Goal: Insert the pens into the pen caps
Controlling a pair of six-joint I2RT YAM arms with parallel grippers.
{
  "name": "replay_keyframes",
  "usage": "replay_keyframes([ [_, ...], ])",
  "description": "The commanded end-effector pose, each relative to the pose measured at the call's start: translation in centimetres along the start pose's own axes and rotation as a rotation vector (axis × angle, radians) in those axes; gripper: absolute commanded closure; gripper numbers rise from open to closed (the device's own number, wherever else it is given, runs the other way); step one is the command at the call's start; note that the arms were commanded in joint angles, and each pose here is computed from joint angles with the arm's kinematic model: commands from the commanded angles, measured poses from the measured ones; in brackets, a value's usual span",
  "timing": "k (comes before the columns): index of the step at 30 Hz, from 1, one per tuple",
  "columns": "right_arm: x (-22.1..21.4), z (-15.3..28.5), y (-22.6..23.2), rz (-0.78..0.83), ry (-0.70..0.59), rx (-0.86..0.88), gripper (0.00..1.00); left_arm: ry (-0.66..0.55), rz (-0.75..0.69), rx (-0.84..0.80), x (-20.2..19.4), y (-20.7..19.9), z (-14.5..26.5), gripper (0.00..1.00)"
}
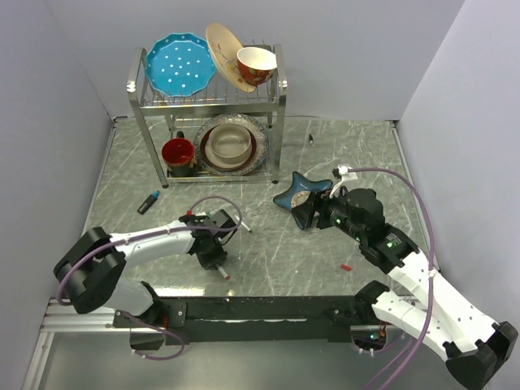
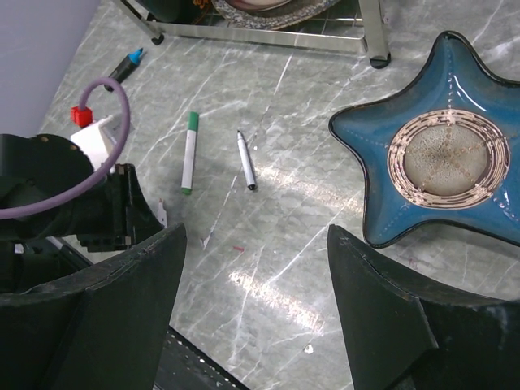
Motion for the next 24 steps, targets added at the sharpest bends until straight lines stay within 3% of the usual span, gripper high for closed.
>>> replay_keyframes([
  [1,1.1,0.7,0.4,0.012,-0.041,0.015,0.23,-0.027,-0.054,0.061,-0.5,1.5,-2.3,0.78],
  [3,1.1,1.0,0.4,0.011,-0.046,0.015,0.23,-0.038,-0.078,0.064,-0.5,1.8,-2.3,0.93],
  [5,1.0,1.3,0.4,0.003,-0.056,0.016,0.23,-0.034,-0.096,0.050,-0.6,1.6,-2.1,0.99],
  [11,0.2,1.0,2.4,-0.120,-0.111,0.154,0.23,-0.085,-0.203,-0.168,-0.6,-2.7,1.9,0.99],
  [18,-0.8,-0.4,3.6,-0.290,-0.142,0.250,0.16,-0.112,-0.273,-0.567,-0.3,-7.6,9.1,0.99],
  [24,-0.9,-2.1,4.8,-0.326,-0.103,0.310,0.18,-0.051,-0.364,-0.866,-1.8,-9.8,13.2,0.99],
])
Point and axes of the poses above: each gripper's point midway between its finger pads, its own z axis back along the fingers, its own y axis along the line the jaws close on, x = y × z, the point moved 3 cm from there along z, back along the fingers, and after that the axes turned 13 degrees about z, right-handed, at the moved point
